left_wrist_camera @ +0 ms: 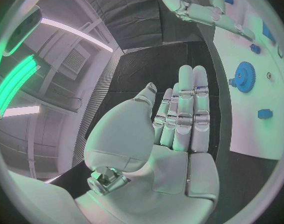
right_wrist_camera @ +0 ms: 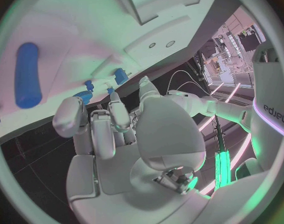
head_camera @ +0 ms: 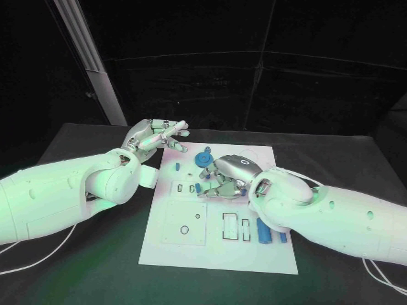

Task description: Assemble the parts on the task board

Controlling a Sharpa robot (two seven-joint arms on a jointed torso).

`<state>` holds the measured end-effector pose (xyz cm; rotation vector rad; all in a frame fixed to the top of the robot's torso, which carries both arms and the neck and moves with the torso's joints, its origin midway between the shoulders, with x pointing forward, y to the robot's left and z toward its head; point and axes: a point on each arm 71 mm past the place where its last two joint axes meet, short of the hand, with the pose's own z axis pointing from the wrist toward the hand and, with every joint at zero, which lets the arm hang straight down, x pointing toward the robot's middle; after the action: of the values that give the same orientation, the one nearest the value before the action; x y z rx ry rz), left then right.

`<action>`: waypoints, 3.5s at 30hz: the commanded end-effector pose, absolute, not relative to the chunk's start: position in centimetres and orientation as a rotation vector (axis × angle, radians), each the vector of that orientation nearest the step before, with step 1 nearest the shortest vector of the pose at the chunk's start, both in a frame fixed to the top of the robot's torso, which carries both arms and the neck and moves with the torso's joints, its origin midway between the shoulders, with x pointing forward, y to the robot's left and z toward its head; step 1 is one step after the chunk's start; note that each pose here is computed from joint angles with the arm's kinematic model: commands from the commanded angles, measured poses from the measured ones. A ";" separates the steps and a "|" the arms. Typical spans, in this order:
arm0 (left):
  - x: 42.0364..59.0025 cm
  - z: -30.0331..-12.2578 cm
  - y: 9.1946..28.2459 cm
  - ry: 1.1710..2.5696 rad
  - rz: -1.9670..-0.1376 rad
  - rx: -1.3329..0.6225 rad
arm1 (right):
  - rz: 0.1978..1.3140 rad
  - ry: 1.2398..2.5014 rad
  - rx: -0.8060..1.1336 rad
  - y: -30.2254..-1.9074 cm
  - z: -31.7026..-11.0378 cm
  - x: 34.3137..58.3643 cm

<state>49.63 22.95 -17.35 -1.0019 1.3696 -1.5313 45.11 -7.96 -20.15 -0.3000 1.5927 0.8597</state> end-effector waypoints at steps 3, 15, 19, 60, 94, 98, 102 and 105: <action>49.6 -18.2 23.1 1.574 -1.420 -0.900 | 1.189 1.612 -0.106 -10.5 -18.0 45.2; 49.4 -19.9 22.1 2.180 -0.893 -0.562 | 1.354 1.636 0.395 -18.9 -15.1 48.0; 49.6 -19.6 21.8 2.279 -0.720 -0.475 | 1.383 1.624 0.451 -20.0 -14.9 48.6; 51.5 -19.9 14.9 2.433 -0.330 -0.086 | 1.327 1.645 0.391 -20.7 -15.2 50.0; 51.5 -19.8 14.3 2.407 -0.361 -0.092 | 1.328 1.671 0.391 -20.2 -15.5 50.3; 51.5 -19.8 14.3 2.402 -0.374 -0.091 | 1.328 1.674 0.391 -20.2 -15.5 50.3; 51.3 -19.7 14.5 2.388 -0.392 -0.099 | 1.327 1.678 0.391 -20.2 -15.5 50.3; 51.2 -19.6 14.6 2.373 -0.405 -0.110 | 1.326 1.679 0.392 -20.2 -15.6 50.4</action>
<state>51.15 14.73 -19.82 -0.1069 2.4052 -0.3784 50.39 -20.32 -15.65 0.4006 1.6727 1.3163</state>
